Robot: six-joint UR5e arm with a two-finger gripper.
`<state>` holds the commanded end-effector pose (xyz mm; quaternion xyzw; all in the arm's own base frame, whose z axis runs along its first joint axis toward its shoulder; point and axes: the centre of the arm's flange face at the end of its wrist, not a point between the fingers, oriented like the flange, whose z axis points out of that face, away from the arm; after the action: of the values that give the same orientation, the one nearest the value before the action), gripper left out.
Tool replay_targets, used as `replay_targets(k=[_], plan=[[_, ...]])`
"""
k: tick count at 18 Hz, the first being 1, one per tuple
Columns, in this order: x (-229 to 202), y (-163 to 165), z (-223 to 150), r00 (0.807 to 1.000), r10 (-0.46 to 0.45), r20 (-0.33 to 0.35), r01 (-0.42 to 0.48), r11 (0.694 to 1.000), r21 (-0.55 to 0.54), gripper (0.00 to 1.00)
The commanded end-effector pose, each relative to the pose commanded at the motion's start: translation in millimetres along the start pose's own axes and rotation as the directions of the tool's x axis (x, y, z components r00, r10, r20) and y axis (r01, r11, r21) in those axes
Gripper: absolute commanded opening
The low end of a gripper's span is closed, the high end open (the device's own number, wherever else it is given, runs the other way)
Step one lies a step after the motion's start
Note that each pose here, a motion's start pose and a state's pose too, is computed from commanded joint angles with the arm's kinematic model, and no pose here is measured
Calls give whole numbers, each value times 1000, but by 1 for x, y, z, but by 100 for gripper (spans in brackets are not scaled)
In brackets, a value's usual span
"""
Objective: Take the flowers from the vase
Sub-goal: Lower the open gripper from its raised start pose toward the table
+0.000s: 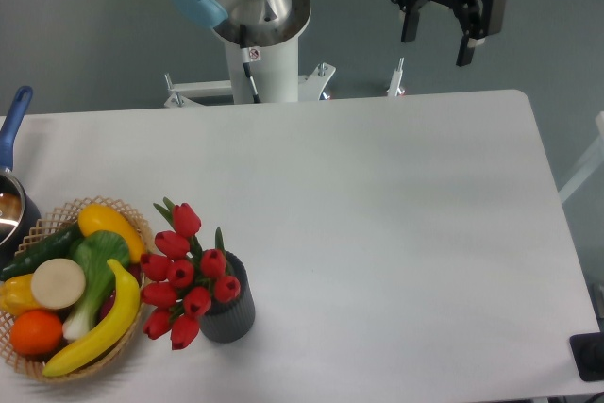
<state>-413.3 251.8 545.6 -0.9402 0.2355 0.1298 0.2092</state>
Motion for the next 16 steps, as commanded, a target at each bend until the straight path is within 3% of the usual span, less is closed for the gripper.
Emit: replay_targets(k=[8, 13, 16], plan=[[1, -5, 7, 1000, -12, -1, 12, 998, 58, 100], [12, -3, 25, 993, -118, 20, 116, 989, 87, 100], [15, -8, 28, 974, -226, 15, 222, 966, 133, 100]])
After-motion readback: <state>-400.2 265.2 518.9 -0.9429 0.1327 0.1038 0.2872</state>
